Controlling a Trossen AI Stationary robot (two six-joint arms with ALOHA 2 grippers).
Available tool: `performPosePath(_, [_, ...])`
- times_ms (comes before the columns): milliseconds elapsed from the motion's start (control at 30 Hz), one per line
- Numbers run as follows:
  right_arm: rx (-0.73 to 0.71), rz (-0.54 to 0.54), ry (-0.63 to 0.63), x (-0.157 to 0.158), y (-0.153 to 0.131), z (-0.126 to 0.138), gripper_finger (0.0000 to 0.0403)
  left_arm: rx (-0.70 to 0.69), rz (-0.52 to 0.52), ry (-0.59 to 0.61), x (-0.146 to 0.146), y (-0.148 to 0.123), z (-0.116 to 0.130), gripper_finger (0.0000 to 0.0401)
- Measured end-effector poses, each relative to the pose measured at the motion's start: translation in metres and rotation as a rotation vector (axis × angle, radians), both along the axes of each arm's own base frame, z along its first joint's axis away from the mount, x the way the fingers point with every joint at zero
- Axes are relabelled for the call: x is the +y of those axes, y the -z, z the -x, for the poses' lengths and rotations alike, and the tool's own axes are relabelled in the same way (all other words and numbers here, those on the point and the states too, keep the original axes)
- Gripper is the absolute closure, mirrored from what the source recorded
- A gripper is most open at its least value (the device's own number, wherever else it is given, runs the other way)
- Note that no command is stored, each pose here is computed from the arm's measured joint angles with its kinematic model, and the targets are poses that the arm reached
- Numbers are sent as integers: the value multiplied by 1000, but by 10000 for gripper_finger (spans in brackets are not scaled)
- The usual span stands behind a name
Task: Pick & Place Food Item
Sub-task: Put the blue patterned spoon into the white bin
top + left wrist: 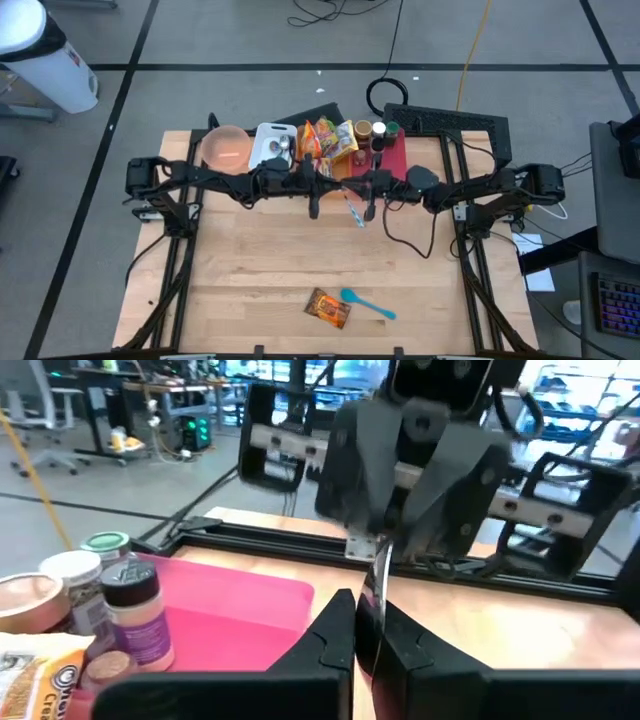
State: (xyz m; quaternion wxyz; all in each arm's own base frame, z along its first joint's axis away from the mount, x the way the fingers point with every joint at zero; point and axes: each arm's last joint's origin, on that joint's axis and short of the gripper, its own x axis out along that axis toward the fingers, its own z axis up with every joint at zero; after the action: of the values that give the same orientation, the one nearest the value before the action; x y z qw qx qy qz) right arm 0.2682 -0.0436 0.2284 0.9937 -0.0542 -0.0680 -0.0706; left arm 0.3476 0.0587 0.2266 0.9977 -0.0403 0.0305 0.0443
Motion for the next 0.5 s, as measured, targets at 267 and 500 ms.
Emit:
performPosePath(267, [-69, 79, 18, 0, -10, 3, 312, 5, 67, 40, 23, -3, 8, 394])
performPosePath(500, [-4, 249, 154, -2, -9, 3, 232, 145, 217, 138, 49, -17, 5, 393])
